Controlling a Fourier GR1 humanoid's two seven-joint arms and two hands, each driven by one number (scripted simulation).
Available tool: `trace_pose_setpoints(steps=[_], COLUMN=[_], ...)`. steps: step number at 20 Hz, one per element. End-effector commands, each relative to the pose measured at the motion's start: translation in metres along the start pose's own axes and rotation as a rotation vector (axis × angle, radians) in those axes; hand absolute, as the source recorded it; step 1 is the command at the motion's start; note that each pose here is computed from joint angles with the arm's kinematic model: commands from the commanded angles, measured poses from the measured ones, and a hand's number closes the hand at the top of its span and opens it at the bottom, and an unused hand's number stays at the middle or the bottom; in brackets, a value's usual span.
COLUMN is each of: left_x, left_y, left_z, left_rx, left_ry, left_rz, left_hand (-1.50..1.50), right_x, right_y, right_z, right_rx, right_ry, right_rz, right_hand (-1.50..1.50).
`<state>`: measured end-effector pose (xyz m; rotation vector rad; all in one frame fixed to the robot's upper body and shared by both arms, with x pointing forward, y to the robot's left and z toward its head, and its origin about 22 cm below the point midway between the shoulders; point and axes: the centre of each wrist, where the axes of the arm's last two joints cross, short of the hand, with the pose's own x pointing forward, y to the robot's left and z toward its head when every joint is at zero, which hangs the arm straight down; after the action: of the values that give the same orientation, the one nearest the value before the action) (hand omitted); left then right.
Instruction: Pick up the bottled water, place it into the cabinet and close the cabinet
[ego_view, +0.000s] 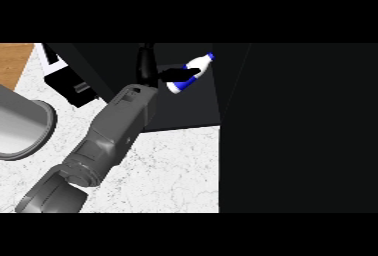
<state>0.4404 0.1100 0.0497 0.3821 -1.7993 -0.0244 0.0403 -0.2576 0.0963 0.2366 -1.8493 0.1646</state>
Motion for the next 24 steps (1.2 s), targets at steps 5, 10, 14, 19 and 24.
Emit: trace_pose_setpoints(steps=[5, 10, 14, 19, 24], left_x=[0.023, 0.009, 0.009, -0.016, -0.014], left_y=[-0.009, -0.02, -0.021, -0.016, -0.02], left_z=[-0.009, 0.01, 0.014, 0.039, 0.058], left_rx=[-0.115, -0.13, -0.149, -0.157, -0.26], left_ry=[-0.114, -0.11, -0.094, -0.093, -0.079], left_rz=[0.215, 0.273, 0.287, 0.34, 0.442], left_hand=[-1.5, -1.5, -1.5, -1.5, -1.5], right_x=[0.014, 0.022, 0.025, 0.017, 0.025], right_y=[0.009, 0.012, 0.005, 0.005, 0.015], right_z=[0.003, 0.001, 0.002, -0.001, -0.001], right_rx=[0.0, -0.019, -0.038, -0.027, -0.051], right_ry=[0.0, -0.008, 0.007, 0.016, 0.023], right_rz=[-0.043, -0.046, -0.03, -0.052, -0.046], right_hand=[-1.5, -1.5, -1.5, -1.5, -1.5])
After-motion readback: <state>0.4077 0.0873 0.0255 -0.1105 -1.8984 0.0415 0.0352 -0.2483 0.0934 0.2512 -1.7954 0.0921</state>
